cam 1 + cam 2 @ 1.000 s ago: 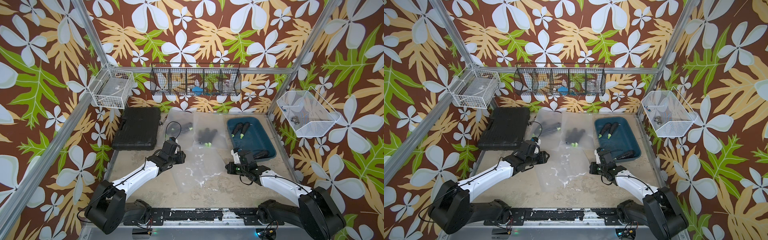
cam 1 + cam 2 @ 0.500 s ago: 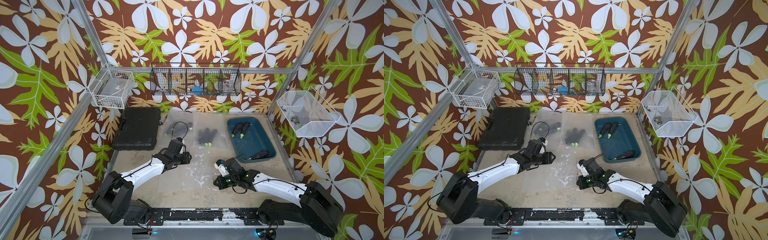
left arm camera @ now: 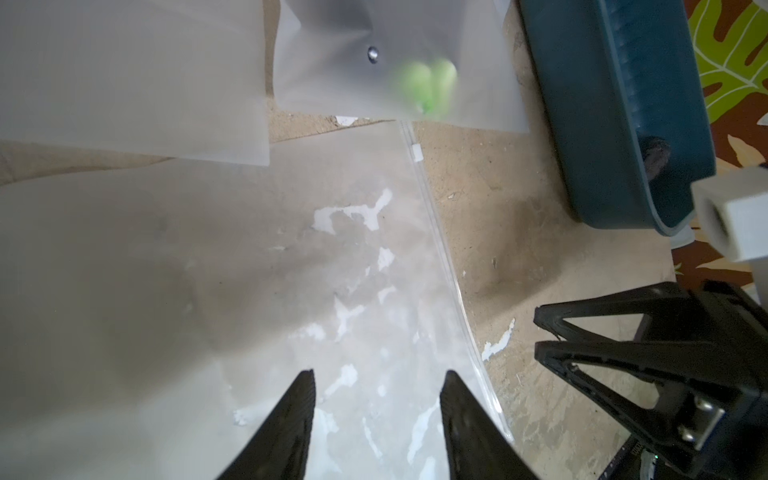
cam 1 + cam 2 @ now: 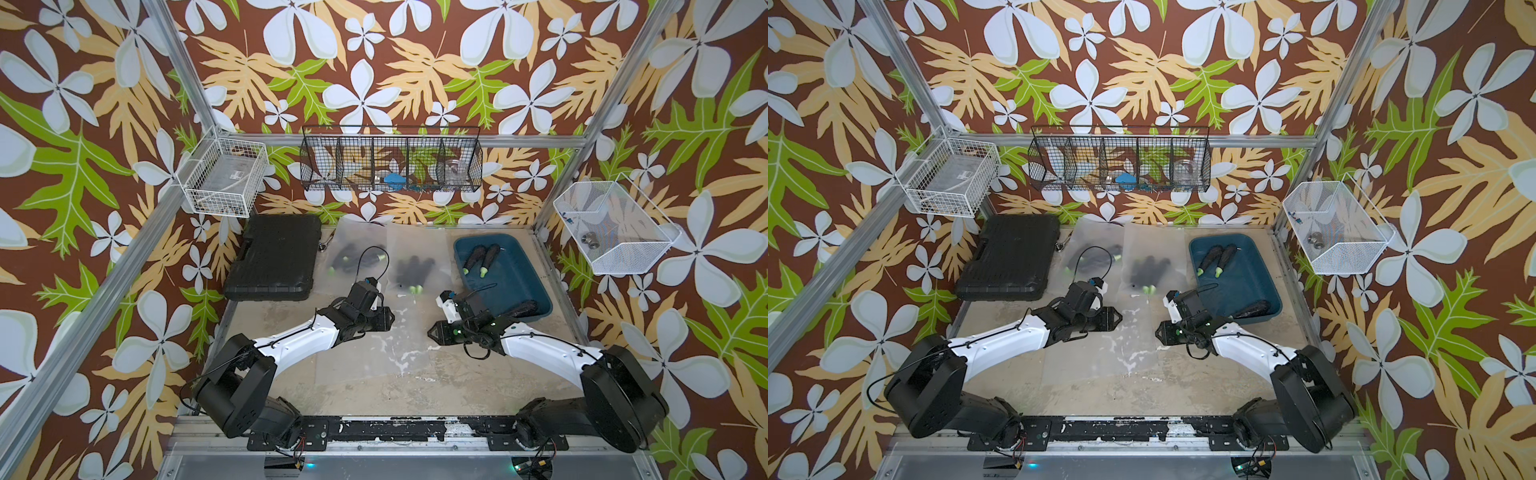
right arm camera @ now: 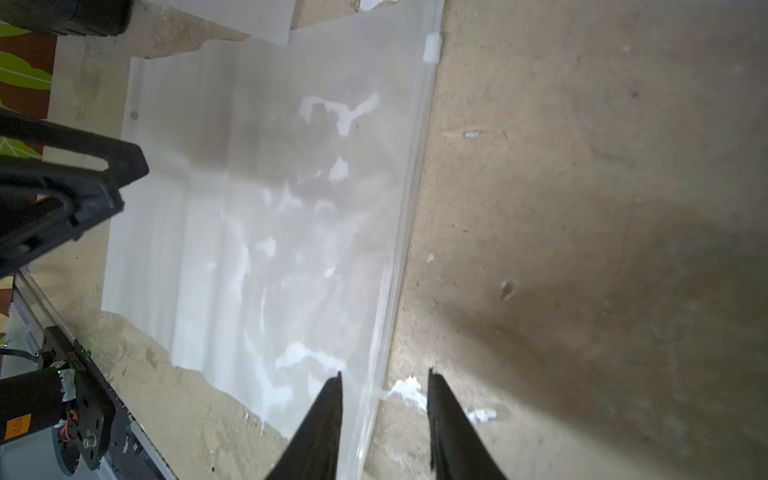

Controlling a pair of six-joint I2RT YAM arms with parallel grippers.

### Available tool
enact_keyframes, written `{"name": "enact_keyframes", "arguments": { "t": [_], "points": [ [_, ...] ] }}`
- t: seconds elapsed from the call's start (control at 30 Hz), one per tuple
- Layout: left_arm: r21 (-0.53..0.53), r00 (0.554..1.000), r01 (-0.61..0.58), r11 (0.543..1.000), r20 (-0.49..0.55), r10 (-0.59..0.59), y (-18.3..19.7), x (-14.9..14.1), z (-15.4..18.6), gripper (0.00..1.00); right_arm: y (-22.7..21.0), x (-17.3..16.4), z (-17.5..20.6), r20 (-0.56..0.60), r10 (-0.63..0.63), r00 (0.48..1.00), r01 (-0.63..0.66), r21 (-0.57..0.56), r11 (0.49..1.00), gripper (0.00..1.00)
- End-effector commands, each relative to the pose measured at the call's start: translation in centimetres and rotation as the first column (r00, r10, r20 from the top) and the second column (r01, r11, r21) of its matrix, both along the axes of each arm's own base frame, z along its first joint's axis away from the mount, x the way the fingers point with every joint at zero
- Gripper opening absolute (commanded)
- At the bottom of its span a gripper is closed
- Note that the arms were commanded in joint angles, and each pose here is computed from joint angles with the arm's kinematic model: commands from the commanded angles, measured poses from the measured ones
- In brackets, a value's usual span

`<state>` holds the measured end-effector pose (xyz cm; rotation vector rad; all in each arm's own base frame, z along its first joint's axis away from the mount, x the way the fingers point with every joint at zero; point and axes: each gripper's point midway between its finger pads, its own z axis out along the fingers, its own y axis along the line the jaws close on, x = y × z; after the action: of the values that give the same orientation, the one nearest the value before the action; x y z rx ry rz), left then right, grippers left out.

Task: Place the eggplant in a zip-top bag and seal the zipper
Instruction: Adjust the zipper food storage bag in the zipper food storage bag.

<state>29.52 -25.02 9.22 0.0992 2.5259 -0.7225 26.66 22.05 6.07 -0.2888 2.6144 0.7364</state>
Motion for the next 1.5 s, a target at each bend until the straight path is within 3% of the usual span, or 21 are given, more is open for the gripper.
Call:
{"name": "enact_keyframes", "arguments": {
  "t": [0.0,0.17,0.27,0.6,0.93,1.03,1.1,1.2,1.47],
  "points": [
    [-0.013,1.0,0.0,1.0,0.009,0.0,-0.2,0.1,0.1,0.52,1.1,1.9,0.1,0.059,0.012,0.998,-0.012,0.003,1.0,0.3],
    [-0.008,1.0,0.015,1.0,-0.017,-0.015,-0.1,-0.6,-1.3,0.47,1.8,3.9,-0.6,0.07,-0.005,0.998,0.005,-0.01,1.0,0.3],
    [-0.014,0.999,0.024,1.0,-0.04,-0.025,-0.1,-1.2,-2.4,0.38,2.4,4.6,-1.0,0.066,-0.013,0.998,0.013,0.006,1.0,0.31],
    [0.012,0.996,0.029,1.0,-0.087,-0.028,0.8,-2.5,-5.4,0.27,3.4,4.7,-2.2,0.017,-0.026,1.0,0.025,0.074,0.997,0.27],
    [0.02,0.994,0.029,0.999,-0.103,-0.027,1.0,-3.0,-6.3,0.26,4.0,4.0,-2.3,-0.016,-0.007,1.0,0.009,0.122,0.993,0.2],
    [0.022,0.994,0.028,0.999,-0.104,-0.025,1.1,-3.0,-6.3,0.26,3.3,4.2,-2.5,-0.011,-0.035,0.999,0.036,0.098,0.995,0.23],
    [0.023,0.994,0.027,0.999,-0.104,-0.025,1.2,-3.0,-6.3,0.26,2.4,4.6,-2.8,-0.014,-0.072,0.997,0.072,0.084,0.994,0.32],
    [0.025,0.994,0.03,0.999,-0.105,-0.027,1.2,-3.1,-6.4,0.26,1.9,4.7,-3.2,-0.016,-0.083,0.996,0.084,0.075,0.994,0.38],
    [0.023,0.994,0.028,0.999,-0.108,-0.026,1.2,-3.1,-6.5,0.25,3.2,4.4,-3.4,-0.045,-0.04,0.998,0.047,0.143,0.989,0.32]
  ]
}}
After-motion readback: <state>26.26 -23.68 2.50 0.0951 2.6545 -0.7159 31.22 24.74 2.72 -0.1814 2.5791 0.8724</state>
